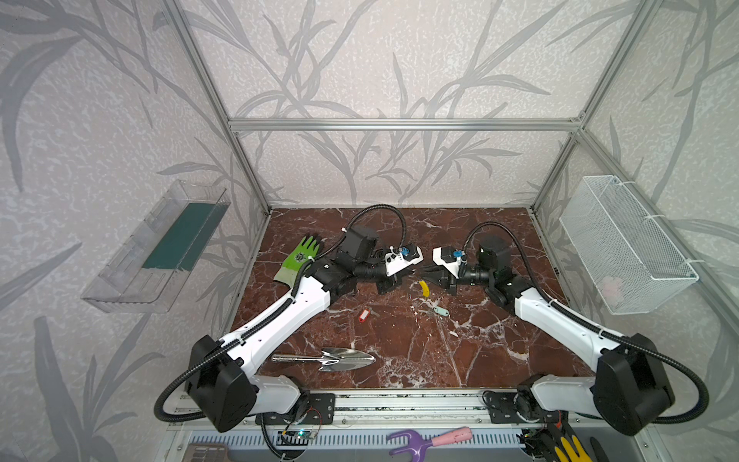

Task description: Put the keys on the keyring

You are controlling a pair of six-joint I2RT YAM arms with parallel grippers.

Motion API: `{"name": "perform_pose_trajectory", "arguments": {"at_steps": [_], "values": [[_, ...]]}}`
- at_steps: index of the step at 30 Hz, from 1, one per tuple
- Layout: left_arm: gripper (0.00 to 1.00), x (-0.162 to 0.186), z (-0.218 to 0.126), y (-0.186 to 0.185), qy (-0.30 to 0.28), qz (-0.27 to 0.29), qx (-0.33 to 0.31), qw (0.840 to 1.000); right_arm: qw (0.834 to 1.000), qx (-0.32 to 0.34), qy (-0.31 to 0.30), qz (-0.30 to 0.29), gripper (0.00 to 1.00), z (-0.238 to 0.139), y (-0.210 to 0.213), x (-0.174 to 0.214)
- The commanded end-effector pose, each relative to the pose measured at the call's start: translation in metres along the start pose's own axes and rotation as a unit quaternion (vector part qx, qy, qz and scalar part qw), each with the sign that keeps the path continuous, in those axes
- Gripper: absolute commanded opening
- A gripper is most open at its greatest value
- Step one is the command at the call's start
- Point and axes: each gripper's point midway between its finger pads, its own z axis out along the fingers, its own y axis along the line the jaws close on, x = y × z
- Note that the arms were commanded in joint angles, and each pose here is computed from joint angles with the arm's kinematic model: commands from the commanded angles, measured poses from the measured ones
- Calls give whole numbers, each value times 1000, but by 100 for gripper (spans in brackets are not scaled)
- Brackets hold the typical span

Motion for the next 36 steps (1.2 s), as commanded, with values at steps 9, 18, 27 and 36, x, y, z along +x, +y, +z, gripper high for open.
{"name": "perform_pose_trajectory", "arguments": {"at_steps": [9, 18, 27, 36], "values": [[0, -12, -4, -8, -10, 31, 18, 999, 1000, 11, -9, -27, 18, -4, -1, -17], [0, -17, -2, -10, -16, 39, 30, 999, 1000, -7, -9, -19, 14, -3, 4, -14], [0, -16, 2, -11, -11, 41, 41, 998, 1000, -19, -18, -18, 5, -3, 9, -17], [25, -15, -5, 15, -57, 21, -62, 996, 999, -6, -43, 7, 0, -3, 3, -17]]}}
